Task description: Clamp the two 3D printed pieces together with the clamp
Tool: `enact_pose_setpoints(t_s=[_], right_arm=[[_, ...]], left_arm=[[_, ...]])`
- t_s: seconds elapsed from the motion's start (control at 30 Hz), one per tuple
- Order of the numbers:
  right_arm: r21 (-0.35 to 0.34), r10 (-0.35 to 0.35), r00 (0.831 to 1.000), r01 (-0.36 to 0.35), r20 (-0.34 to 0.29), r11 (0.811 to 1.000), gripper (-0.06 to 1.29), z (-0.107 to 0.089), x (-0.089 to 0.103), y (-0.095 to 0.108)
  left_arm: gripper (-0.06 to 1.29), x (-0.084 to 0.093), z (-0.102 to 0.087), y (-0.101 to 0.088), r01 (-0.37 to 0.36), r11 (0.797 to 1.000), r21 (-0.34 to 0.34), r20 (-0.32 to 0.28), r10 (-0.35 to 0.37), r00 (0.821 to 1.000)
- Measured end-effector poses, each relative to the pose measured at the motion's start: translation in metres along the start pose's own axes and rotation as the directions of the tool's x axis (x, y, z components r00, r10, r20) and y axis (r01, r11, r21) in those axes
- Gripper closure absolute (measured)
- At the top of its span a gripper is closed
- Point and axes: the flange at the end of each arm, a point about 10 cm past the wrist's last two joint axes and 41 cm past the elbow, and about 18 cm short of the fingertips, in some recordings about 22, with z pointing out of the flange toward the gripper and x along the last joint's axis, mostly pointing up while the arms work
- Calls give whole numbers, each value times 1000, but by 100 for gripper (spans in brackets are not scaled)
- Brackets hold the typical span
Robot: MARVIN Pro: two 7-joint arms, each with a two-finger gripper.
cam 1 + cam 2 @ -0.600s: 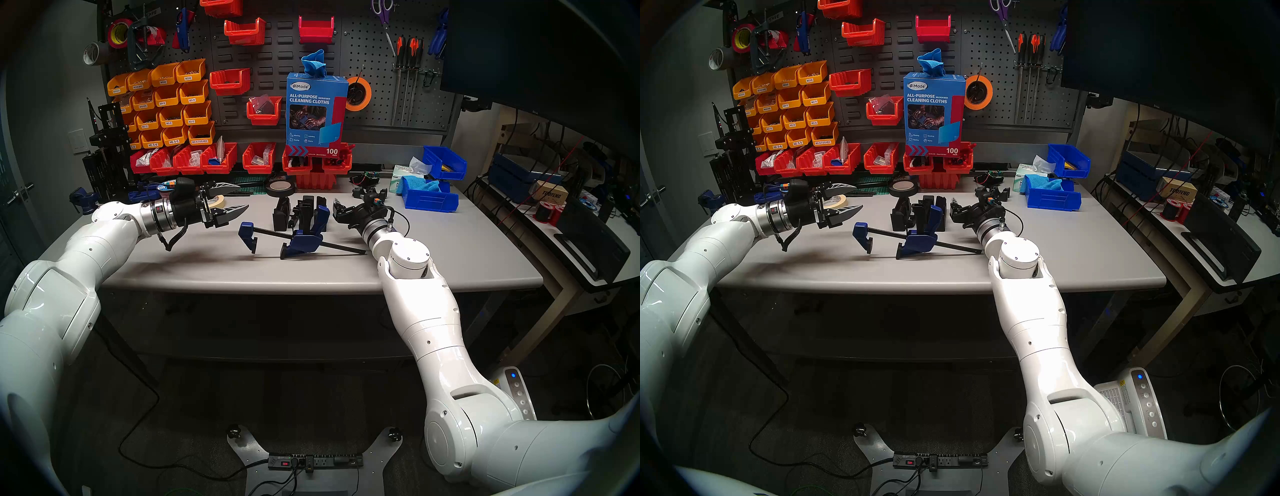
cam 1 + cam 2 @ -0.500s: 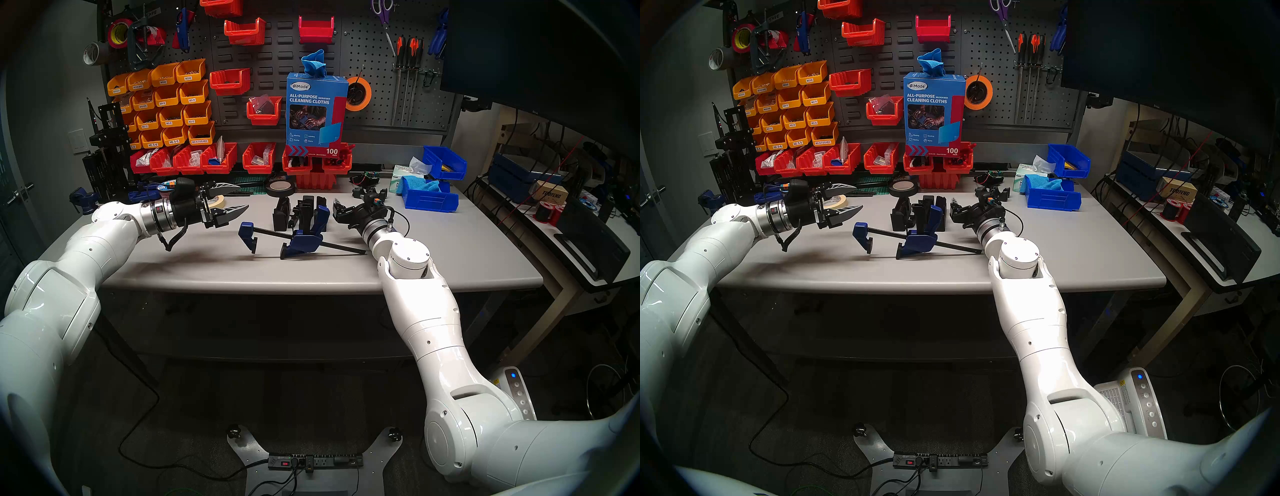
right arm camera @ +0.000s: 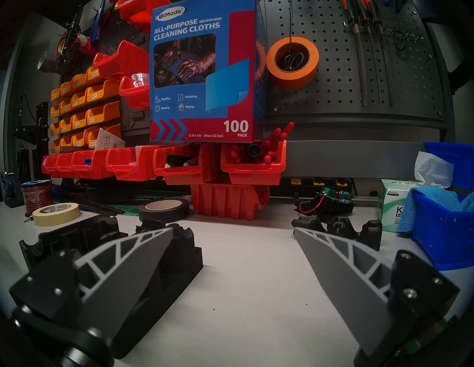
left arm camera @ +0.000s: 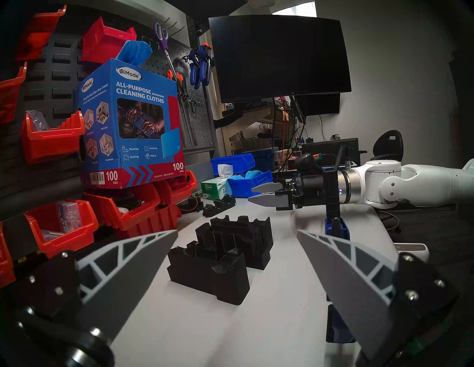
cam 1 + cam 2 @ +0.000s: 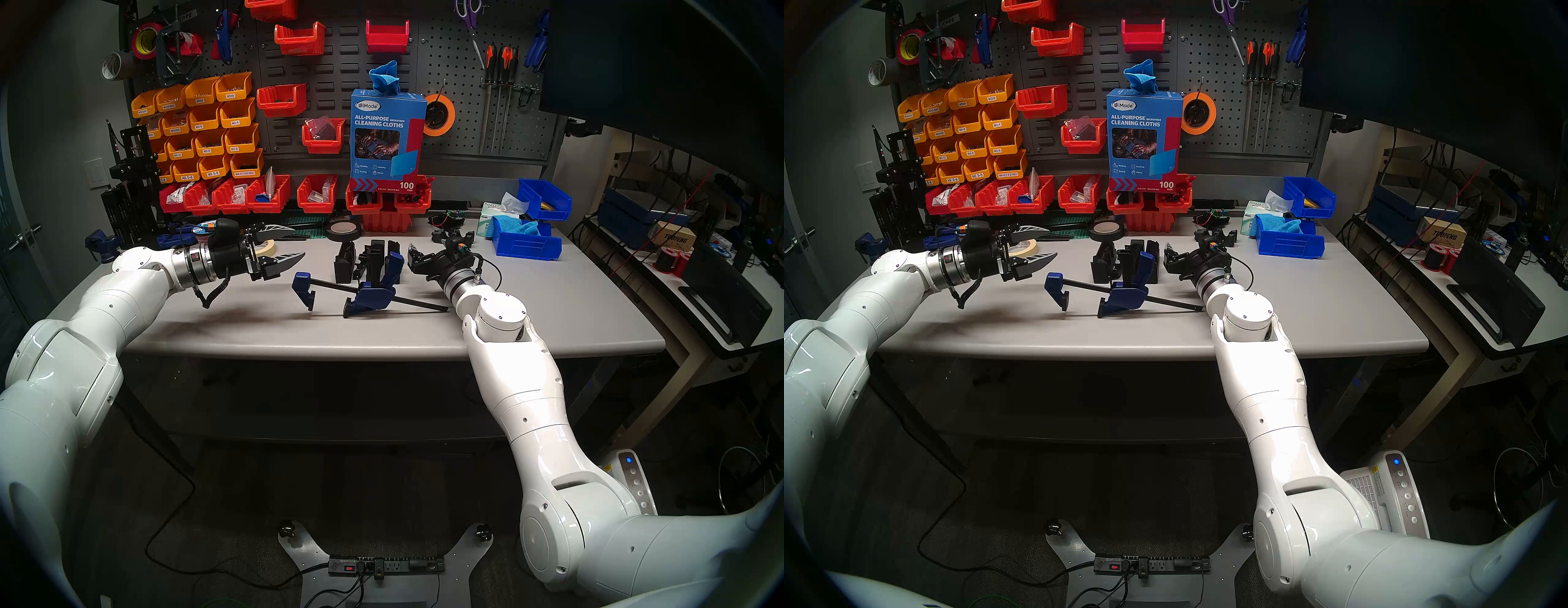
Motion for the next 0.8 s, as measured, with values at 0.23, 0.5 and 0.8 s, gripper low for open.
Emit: enact_pose_setpoints(t_s=[0.23,0.5,0.8], right_arm=[[0,3,1000,-3,1,1000,-1,-1,-1,-1],[1,5,1000,-5,2,1000,-1,-1,-1,-1],[1,6,1000,-6,3,1000,-1,-1,-2,-1]], left_arm=[[-3,2,1,0,-12,1000,-8,-1,12,1000],[-3,19,5,-4,-26,999,-34,-27,26,999],[-3,58,5,-14,-81,995,-56,-45,78,996]])
